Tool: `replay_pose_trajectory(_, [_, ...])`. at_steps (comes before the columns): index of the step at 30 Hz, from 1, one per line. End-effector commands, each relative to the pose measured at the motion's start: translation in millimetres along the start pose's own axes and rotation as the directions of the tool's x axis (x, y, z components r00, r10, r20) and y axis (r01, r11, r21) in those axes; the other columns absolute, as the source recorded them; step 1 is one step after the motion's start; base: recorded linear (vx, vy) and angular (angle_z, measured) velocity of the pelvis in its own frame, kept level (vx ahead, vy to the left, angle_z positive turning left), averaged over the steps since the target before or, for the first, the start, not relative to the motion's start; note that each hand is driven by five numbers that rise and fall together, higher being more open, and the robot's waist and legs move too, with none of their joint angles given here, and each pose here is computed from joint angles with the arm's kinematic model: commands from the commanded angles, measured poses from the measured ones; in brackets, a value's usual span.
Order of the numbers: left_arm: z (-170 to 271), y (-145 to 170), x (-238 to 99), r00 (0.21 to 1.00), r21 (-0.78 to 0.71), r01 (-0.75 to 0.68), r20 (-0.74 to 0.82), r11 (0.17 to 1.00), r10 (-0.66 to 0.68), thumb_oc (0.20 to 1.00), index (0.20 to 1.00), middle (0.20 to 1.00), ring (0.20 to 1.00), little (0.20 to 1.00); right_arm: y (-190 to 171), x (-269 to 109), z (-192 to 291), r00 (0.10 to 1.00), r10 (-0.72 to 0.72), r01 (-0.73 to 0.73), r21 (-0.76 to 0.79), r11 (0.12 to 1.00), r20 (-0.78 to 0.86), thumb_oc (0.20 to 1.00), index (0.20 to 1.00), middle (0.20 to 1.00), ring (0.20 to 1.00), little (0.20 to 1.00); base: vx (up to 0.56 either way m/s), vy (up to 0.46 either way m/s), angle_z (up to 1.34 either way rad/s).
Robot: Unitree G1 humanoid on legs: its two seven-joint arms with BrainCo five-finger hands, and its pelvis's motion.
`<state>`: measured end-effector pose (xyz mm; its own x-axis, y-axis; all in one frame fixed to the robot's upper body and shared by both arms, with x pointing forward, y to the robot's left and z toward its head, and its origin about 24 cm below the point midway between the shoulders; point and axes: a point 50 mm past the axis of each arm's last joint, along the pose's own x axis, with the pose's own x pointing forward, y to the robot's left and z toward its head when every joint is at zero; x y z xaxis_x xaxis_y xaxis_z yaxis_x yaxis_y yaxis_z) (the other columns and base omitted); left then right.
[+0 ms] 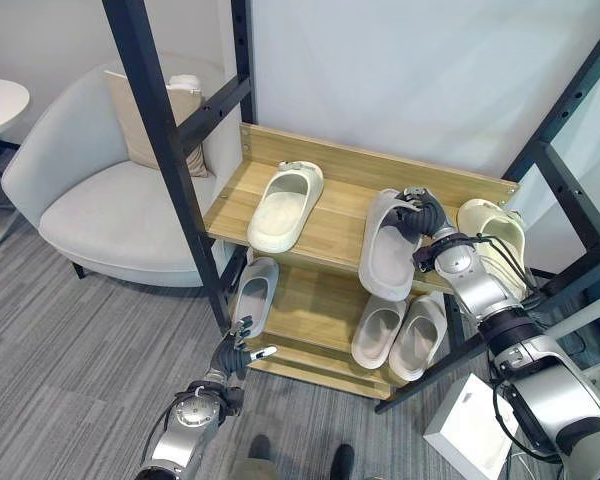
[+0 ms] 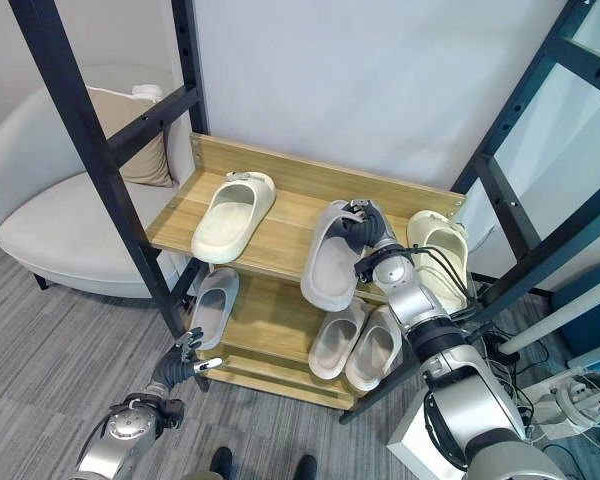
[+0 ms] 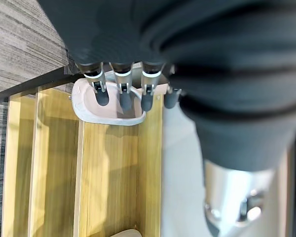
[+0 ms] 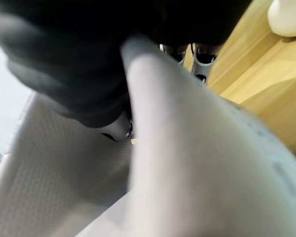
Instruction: Arrange the slippers neatly on the shoe rack.
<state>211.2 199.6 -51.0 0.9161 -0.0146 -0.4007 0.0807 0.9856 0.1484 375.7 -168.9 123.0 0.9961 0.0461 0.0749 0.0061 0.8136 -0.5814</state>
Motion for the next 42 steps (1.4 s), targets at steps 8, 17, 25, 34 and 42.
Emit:
replay_pose_trajectory(8, [28.6, 4.1, 7.5, 0.990, 0.027, -0.009, 0.143, 1.000, 0.005, 1.000, 1.000, 1.000, 1.000, 1.000, -53.6, -41.0, 45.4, 0.884, -0.342, 0.211, 0.381, 0.900, 0.318, 0.200, 0.200, 0.200, 0.200, 0.200, 0.00, 0.002, 0.00])
replay_pose_trajectory(17, [27.4, 4.8, 2.0, 0.988, -0.022, -0.011, 0.153, 1.000, 0.014, 1.000, 1.000, 1.000, 1.000, 1.000, -55.4, -91.5, 103.0, 0.694, -0.428, -0.235, 0.744, 0.625, 0.579, 0.200, 0.200, 0.200, 0.200, 0.200, 0.00, 0.001, 0.05])
replay_pose_trajectory(25, [25.1, 3.9, -2.2, 0.988, -0.060, -0.024, 0.148, 0.998, 0.032, 1.000, 1.000, 1.000, 1.000, 1.000, 23.2, -113.5, 154.1, 0.580, -0.111, -0.777, 0.589, 0.222, 0.807, 0.200, 0.200, 0.200, 0.200, 0.200, -0.02, -0.003, 0.05])
replay_pose_trajectory(34, [45.2, 14.7, 6.6, 0.964, -0.096, -0.108, 0.235, 0.990, 0.128, 1.000, 1.000, 1.000, 1.000, 1.000, 107.1, -127.6, 131.6, 0.527, 0.313, -0.848, 0.510, 0.143, 0.790, 0.200, 0.200, 0.200, 0.200, 0.200, -0.13, -0.008, 0.18])
replay_pose_trajectory(42, [120.0, 19.2, 31.5, 0.849, -0.190, -0.183, 0.465, 0.965, 0.253, 1.000, 1.000, 1.000, 1.000, 1.000, 90.9, -68.4, 95.2, 0.759, 0.305, -0.502, 0.219, 0.837, 0.576, 0.200, 0.200, 0.200, 0.200, 0.200, -0.34, 0.016, 0.18])
